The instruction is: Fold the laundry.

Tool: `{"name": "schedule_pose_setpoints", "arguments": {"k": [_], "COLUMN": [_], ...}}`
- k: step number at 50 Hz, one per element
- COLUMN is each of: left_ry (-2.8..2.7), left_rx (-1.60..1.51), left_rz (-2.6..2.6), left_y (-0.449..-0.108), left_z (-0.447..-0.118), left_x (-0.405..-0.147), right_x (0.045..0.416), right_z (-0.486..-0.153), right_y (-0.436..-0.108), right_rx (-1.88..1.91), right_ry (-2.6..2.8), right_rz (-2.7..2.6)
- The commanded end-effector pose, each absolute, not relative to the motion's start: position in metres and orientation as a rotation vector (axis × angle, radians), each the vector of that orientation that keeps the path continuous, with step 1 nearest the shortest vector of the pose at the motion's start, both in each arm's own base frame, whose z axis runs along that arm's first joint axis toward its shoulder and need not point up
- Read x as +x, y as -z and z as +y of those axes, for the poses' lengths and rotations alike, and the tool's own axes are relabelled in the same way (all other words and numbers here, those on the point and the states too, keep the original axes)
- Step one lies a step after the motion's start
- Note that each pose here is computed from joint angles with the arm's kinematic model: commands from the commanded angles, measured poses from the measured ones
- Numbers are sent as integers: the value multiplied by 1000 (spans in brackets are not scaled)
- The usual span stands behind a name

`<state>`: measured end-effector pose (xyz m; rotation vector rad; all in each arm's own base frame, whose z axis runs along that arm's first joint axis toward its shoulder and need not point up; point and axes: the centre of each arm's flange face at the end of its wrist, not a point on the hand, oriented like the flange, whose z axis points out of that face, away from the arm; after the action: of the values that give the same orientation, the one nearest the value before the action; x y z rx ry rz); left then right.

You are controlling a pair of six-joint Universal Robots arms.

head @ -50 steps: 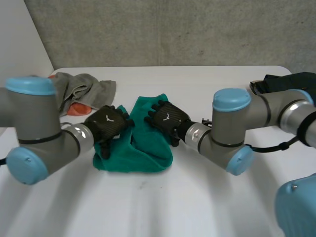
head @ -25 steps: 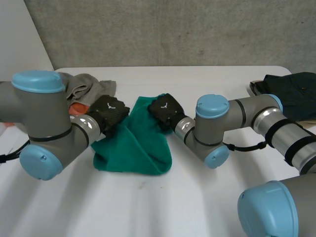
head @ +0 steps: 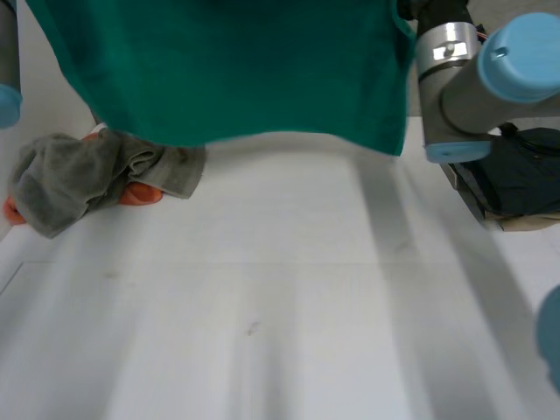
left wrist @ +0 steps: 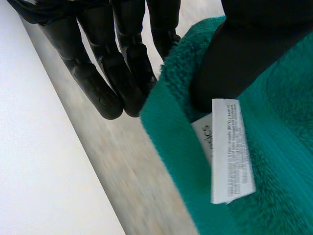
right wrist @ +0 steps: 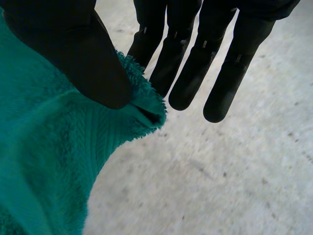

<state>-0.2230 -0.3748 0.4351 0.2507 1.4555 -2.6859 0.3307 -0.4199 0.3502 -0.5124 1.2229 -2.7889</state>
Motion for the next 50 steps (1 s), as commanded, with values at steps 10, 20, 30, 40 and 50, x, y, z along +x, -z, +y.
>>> {"name": "schedule_pose_setpoints", "arguments": {"k": [10,20,30,40,50], "left_ry": [2035,1892,1985,2064,2102], "left_rx": [565,776,714,684,636], "left_rz": [2298,2404,2295,2221,2241], "left_y": [-212,-174,-205,-235,-261], "left_z": [-368,-337,-342,-345,-346], "left_x": [-210,-213,-209,-210,-211], "right_x": [276,251,221,197,215], "right_z": [-379,-348,-354,-336,-346], "right_y": [-189,-154,-173,-158,-128], "right_rx": [-1049,-1165,-663,-340,-311], "right_ry": [2046,1718,1698,1556,1586], "right_rz": [1970,2197,2354,2420,2371]}}
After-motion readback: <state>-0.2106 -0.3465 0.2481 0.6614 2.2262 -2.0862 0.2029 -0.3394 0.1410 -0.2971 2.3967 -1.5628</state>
